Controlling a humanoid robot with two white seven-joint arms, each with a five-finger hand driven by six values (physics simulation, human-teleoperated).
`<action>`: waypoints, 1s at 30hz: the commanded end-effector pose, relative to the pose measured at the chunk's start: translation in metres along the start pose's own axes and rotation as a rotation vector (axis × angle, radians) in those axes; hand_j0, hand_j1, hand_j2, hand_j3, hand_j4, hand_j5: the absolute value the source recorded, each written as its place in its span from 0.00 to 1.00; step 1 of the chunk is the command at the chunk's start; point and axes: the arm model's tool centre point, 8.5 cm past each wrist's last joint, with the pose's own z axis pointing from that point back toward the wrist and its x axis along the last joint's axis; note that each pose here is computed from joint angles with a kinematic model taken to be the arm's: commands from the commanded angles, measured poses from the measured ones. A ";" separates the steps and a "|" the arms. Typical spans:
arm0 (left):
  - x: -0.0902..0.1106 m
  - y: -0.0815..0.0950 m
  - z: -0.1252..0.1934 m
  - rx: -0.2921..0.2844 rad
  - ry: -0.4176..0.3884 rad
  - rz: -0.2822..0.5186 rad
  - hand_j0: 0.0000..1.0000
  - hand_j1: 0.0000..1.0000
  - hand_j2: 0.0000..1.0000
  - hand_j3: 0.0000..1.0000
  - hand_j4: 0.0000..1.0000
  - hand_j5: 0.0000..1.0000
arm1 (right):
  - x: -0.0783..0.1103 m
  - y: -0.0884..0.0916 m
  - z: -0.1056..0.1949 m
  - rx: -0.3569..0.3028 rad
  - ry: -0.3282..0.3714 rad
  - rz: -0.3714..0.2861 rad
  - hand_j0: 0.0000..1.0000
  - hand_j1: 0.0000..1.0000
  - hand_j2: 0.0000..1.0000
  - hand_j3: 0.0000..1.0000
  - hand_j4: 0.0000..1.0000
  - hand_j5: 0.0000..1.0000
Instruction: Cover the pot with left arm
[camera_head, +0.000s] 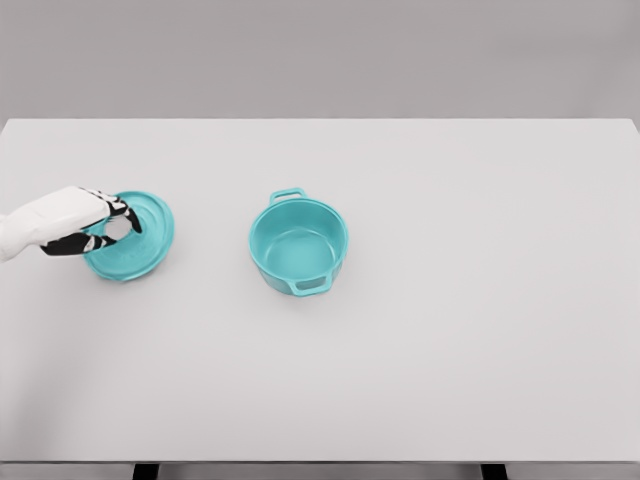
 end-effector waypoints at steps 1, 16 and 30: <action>0.003 0.006 0.001 0.015 -0.006 -0.007 0.55 0.55 0.55 0.55 0.55 0.55 | 0.000 0.000 0.000 0.001 0.000 0.000 1.00 1.00 1.00 1.00 1.00 1.00; 0.036 0.033 -0.002 0.068 -0.083 -0.105 0.55 0.55 0.55 0.55 0.55 0.55 | 0.000 0.000 0.000 0.000 0.000 0.000 1.00 1.00 1.00 1.00 1.00 1.00; 0.057 0.051 -0.003 0.128 -0.153 -0.126 0.55 0.55 0.55 0.55 0.55 0.55 | -0.001 0.000 0.000 0.001 0.001 0.000 1.00 1.00 1.00 1.00 1.00 1.00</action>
